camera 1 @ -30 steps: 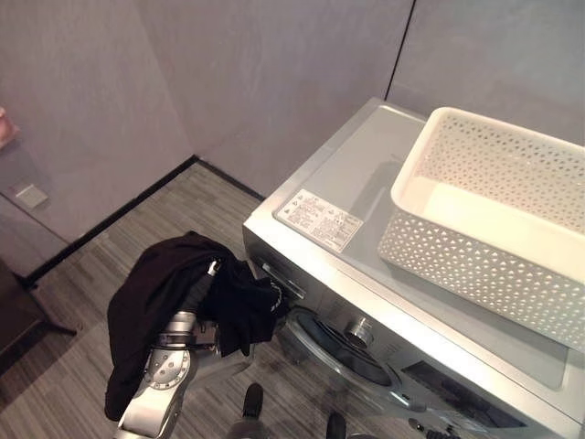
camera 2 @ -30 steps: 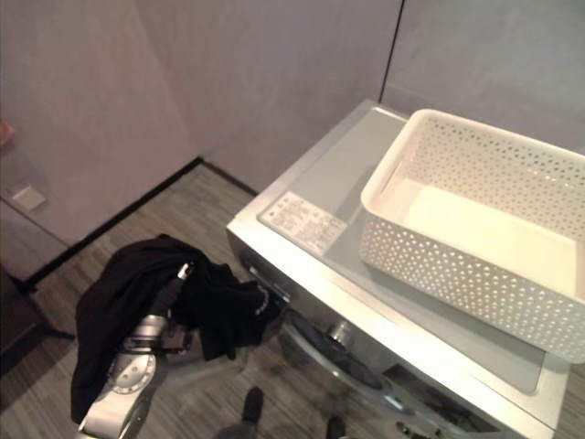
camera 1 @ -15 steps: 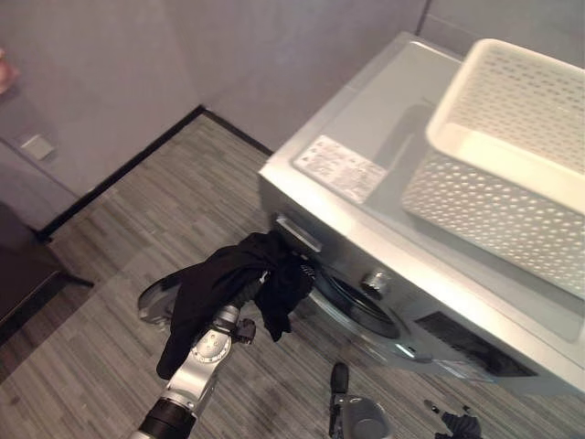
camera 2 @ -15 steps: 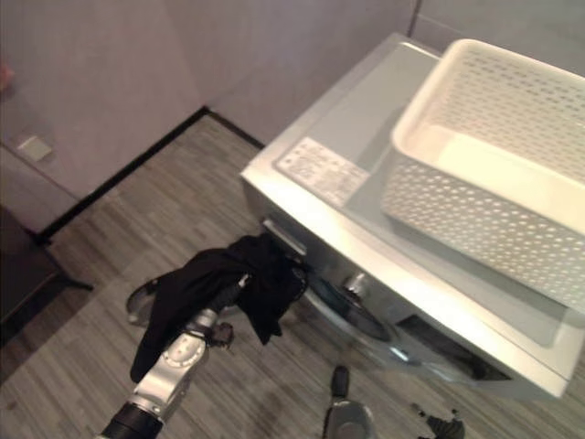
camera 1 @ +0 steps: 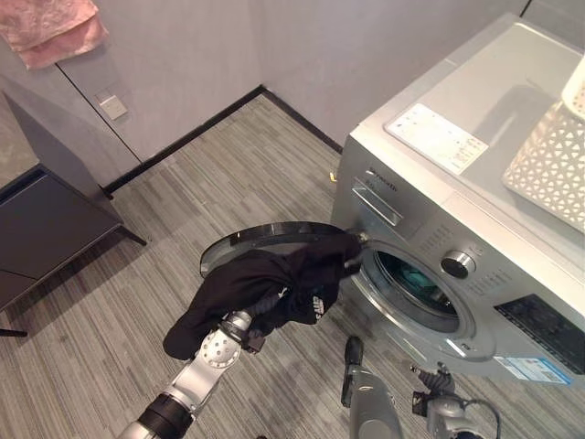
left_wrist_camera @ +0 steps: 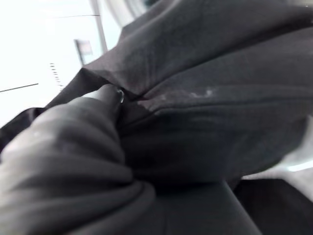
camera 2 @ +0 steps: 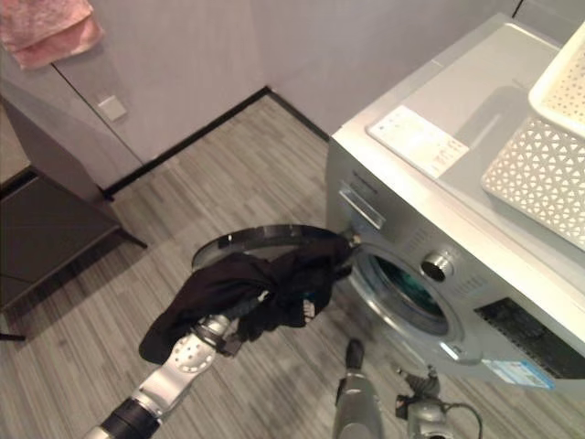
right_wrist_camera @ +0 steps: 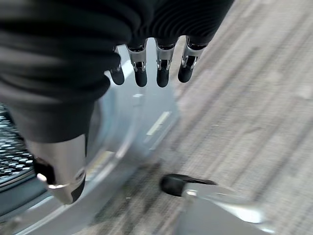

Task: Grab the laundry basket,head to the washer,open it,put in the laundry and shut it.

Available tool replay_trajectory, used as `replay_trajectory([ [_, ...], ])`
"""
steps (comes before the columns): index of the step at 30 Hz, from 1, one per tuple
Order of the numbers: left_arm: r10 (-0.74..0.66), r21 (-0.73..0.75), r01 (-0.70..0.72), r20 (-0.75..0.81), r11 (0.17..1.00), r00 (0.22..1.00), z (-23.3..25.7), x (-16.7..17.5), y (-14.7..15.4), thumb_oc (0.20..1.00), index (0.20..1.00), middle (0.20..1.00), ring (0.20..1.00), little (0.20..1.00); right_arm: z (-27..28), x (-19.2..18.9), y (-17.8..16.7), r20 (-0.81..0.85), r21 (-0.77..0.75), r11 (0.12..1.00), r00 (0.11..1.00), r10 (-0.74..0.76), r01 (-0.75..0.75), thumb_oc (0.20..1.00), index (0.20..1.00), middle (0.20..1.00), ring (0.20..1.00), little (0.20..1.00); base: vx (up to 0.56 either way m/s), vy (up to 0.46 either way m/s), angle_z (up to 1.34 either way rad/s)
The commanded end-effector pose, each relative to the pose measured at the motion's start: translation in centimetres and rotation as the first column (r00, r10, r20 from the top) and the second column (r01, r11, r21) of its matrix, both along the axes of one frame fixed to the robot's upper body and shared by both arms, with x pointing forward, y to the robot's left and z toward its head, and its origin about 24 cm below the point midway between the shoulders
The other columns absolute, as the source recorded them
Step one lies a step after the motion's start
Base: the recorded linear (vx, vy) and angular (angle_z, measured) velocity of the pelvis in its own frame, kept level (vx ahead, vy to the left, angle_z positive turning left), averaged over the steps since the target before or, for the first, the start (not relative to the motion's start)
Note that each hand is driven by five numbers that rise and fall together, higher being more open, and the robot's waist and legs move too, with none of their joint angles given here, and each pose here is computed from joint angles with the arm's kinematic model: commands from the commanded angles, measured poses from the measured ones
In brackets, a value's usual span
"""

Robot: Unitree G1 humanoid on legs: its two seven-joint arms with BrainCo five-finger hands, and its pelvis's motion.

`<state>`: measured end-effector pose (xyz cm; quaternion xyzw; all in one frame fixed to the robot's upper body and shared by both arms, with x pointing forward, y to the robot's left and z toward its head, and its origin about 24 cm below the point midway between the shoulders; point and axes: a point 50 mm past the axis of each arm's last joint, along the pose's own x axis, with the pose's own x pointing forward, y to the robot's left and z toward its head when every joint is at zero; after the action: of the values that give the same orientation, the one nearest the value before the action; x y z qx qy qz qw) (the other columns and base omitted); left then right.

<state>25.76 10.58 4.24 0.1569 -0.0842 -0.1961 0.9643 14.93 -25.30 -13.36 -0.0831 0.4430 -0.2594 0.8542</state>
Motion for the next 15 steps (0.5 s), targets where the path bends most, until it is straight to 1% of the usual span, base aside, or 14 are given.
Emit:
replay_trajectory([
  [1, -0.106, -0.134, 0.135, 0.206, 0.982, 0.973, 4.7, 0.3, -3.3, 0.2, 0.2, 0.2, 0.2, 0.2, -0.6, -1.8, -0.2, -0.054, -0.016, 1.0, 0.998, 0.009, -0.01, 1.0, 1.0, 1.0, 1.0, 1.0, 0.04, 0.029, -0.1],
  [4, -0.185, -0.156, 0.218, 0.201, 0.963, 0.962, 5.2, 0.6, -5.6, 0.2, 0.2, 0.2, 0.2, 0.2, -0.7, -1.9, 0.0, -0.051, -0.008, 1.0, 0.999, 0.003, -0.004, 1.0, 1.0, 1.0, 1.0, 1.0, 0.04, 0.025, -0.12],
  [5, -0.226, -0.159, 0.254, 0.175, 0.954, 0.958, 4.9, 0.7, -6.8, 0.2, 0.2, 0.2, 0.2, 0.2, -0.9, -2.3, 0.3, -0.059, 0.005, 1.0, 0.998, -0.002, 0.003, 1.0, 1.0, 1.0, 1.0, 1.0, 0.04, 0.019, -0.17],
  [6, -0.227, -0.16, 0.255, 0.176, 0.954, 0.958, 4.9, 0.7, -6.9, 0.2, 0.2, 0.2, 0.2, 0.2, -0.8, -2.3, 0.2, -0.059, 0.004, 1.0, 0.998, -0.003, 0.004, 1.0, 1.0, 1.0, 1.0, 1.0, 0.05, 0.024, -0.18],
  [7, -0.255, -0.174, 0.275, 0.133, 0.945, 0.958, 4.4, 0.8, -7.8, 0.2, 0.2, 0.2, 0.2, 0.2, -1.2, -3.2, 0.4, -0.083, 0.012, 1.0, 0.996, -0.017, 0.018, 1.0, 1.0, 1.0, 1.0, 1.0, 0.03, 0.013, -0.12],
  [12, -0.265, -0.215, 0.271, 0.056, 0.938, 0.963, 3.4, 1.1, -8.9, 0.2, 0.2, 0.2, 0.2, 0.2, -1.7, -4.9, 0.5, -0.128, 0.019, 0.999, 0.991, -0.038, 0.041, 1.0, 1.0, 1.0, 1.0, 1.0, 0.03, 0.018, -0.17],
  [14, -0.25, -0.292, 0.231, -0.027, 0.928, 0.968, 2.5, 1.6, -9.4, 0.2, 0.2, 0.2, 0.2, 0.2, -2.2, -6.8, 0.4, -0.177, 0.026, 0.996, 0.981, -0.081, 0.087, 1.0, 1.0, 1.0, 1.0, 1.0, 0.07, 0.072, -0.26],
  [15, -0.244, -0.313, 0.22, -0.041, 0.924, 0.969, 2.5, 1.7, -9.7, 0.2, 0.2, 0.2, 0.2, 0.2, -2.2, -7.3, 0.2, -0.189, 0.025, 0.994, 0.976, -0.104, 0.11, 1.0, 1.0, 1.0, 1.0, 1.0, 0.05, 0.068, -0.28],
])
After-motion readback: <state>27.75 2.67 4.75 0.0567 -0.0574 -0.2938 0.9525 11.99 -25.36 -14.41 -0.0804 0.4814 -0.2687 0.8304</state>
